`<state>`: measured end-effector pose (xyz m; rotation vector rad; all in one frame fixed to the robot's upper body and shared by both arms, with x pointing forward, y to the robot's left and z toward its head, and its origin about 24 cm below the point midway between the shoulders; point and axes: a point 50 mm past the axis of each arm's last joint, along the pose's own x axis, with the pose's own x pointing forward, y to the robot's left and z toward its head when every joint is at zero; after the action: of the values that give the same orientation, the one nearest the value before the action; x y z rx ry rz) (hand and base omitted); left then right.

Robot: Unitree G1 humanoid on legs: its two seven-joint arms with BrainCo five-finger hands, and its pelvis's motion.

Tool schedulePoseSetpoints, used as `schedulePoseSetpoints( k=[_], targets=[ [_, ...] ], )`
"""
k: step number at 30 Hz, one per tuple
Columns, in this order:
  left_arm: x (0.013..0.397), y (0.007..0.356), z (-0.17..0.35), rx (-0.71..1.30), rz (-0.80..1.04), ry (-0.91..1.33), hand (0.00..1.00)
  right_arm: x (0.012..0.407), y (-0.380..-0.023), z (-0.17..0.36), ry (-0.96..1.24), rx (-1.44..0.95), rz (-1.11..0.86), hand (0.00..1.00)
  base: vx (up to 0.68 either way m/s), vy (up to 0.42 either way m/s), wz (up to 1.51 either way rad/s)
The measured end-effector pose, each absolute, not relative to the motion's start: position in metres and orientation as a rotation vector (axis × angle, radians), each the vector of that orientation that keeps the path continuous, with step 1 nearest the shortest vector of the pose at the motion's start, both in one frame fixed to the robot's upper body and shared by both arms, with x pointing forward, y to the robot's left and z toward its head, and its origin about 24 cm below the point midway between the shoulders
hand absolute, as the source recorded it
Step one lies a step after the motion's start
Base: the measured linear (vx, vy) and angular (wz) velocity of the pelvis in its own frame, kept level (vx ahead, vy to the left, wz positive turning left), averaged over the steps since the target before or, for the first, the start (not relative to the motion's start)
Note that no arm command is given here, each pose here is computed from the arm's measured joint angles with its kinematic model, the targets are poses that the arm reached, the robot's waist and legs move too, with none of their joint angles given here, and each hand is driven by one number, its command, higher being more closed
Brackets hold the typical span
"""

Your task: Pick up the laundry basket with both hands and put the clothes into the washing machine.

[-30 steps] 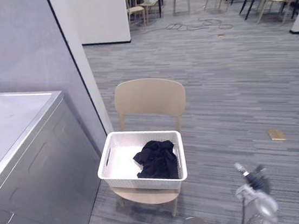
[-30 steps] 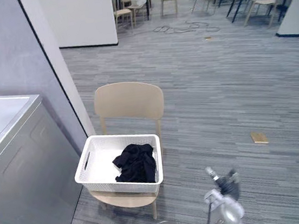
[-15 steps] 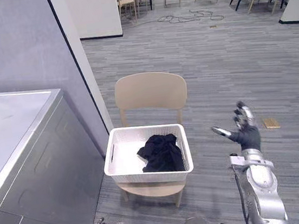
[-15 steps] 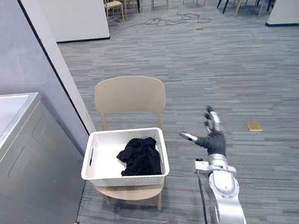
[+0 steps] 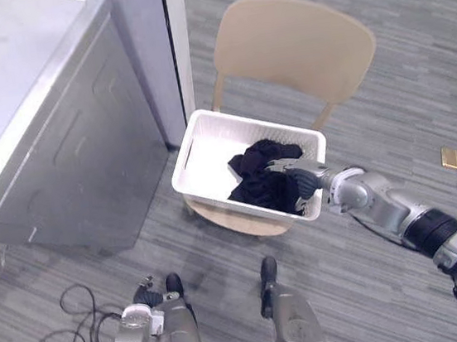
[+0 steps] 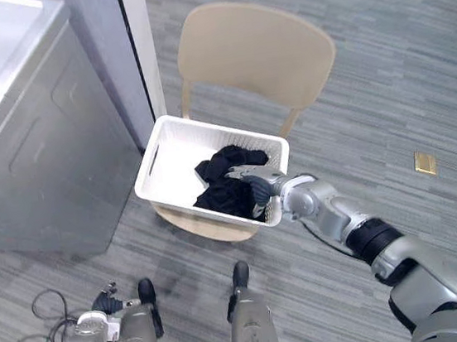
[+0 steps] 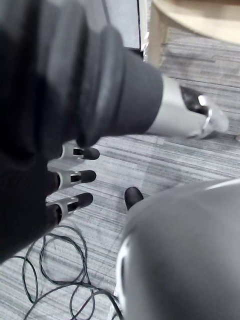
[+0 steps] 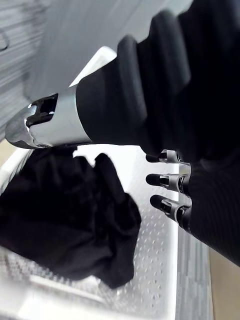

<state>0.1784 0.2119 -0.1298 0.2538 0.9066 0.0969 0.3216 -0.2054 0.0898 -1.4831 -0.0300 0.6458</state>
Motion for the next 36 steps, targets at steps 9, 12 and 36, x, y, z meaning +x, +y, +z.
schedulePoseSetpoints(
  k=[9,12,36],
  targets=[
    [0.181,0.222,-0.126,0.287,0.163,0.893,0.0,0.346,-0.237,0.108,0.031,-1.753,0.51,0.0,-0.06,0.014,0.03],
    [0.183,0.221,-0.125,0.271,0.173,0.884,0.0,0.354,-0.244,0.12,0.024,-1.765,0.421,0.0,-0.01,0.004,0.0],
    [0.2,0.209,-0.115,0.177,0.217,0.802,0.0,0.383,-0.24,0.185,-0.13,-1.666,0.084,0.0,0.0,-0.002,0.01]
  ],
)
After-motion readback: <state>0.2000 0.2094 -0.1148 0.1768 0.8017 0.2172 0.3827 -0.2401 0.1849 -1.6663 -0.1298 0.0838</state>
